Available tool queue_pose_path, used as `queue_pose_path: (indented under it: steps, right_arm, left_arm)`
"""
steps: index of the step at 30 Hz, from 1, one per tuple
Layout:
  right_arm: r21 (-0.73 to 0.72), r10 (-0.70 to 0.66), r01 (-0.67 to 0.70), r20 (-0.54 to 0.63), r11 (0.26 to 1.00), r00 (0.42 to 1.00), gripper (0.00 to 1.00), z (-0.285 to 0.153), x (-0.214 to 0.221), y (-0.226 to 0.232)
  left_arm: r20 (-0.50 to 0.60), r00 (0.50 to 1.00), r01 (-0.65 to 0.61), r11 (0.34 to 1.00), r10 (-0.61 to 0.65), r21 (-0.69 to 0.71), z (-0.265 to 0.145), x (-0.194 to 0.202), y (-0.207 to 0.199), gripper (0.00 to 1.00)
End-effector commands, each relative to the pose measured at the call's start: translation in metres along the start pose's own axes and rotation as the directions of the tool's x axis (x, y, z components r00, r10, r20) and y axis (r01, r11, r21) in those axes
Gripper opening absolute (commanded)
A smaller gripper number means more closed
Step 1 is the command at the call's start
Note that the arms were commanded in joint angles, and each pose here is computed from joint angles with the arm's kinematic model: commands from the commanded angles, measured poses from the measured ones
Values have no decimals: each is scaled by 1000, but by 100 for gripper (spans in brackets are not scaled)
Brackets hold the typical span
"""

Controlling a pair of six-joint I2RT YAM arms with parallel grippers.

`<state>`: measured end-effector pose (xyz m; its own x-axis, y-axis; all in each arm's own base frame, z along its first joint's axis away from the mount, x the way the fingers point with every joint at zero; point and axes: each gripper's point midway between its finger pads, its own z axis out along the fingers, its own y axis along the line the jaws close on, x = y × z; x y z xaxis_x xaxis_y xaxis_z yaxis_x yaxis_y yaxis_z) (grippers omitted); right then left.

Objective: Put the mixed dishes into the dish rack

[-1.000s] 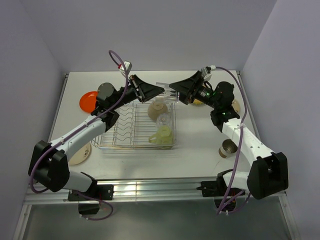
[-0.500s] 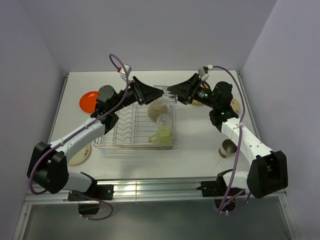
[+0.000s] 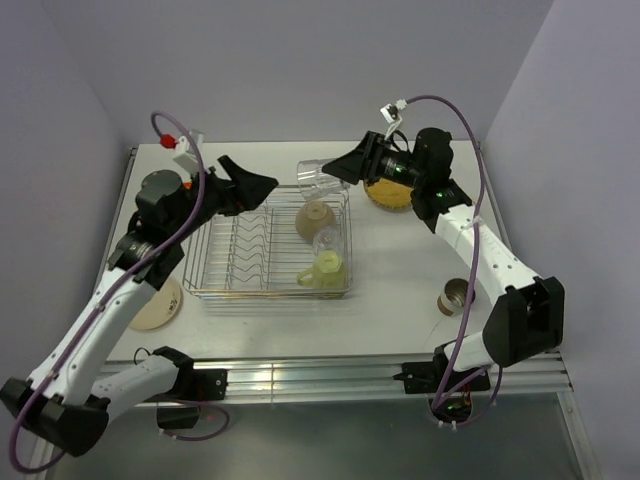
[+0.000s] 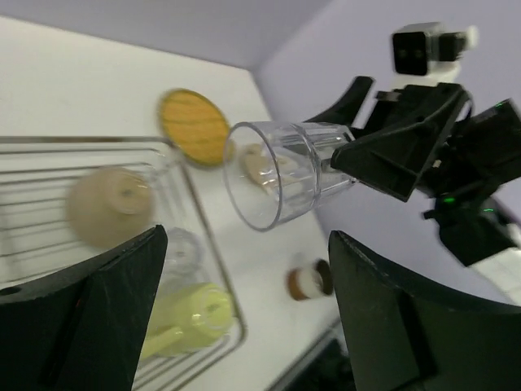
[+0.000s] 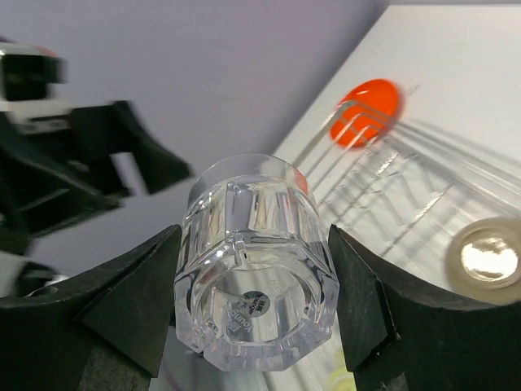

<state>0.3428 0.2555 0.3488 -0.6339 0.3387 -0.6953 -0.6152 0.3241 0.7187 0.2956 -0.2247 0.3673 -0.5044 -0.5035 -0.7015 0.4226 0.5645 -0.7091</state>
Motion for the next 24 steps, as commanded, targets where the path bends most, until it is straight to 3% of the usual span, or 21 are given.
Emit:
queue_pose_path:
  steps: [1,3,4,5,6,7,8,9,16,24]
  right_arm:
    - [47,-281,285,-74,957,957,0,17,3,-5]
    - [59,-383,394,-139,917,913,0,33,9,-8]
    - [54,-398,420,-232,906,888,0,41,35,-8]
    - [60,-501,530,-252,846,828,0,48,29,-9]
    - [70,-467,522,-359,850,808,0,52,54,-28]
    - [16,-538,596,-410,803,737,0,61,68,-28]
    - [20,-572,639,-426,769,701,0,67,62,-25]
    - [23,-536,634,-513,773,671,0,69,82,-45]
    - [-54,-613,799,-673,599,414,0,82,124,-82]
    - [-67,-586,839,-745,540,318,0,91,147,-120]
  left_arm:
    - [12,976,-206,937,218,-283,-45,-14,43,87]
    - [-10,969,-231,889,247,-395,-61,-11,68,88]
    - [-15,968,-232,874,250,-426,-66,-9,74,88]
    - [-10,967,-230,851,256,-471,-77,-10,82,88]
    - [-19,968,-228,840,251,-492,-82,-4,90,88]
    - [-4,967,-223,838,256,-498,-89,-5,90,88]
    - [4,967,-216,835,253,-506,-93,-3,92,88]
    - [5,970,-204,823,243,-530,-97,2,101,88]
    - [66,967,-163,794,247,-586,-133,7,112,90]
    - [93,968,-132,789,233,-600,-146,12,117,92]
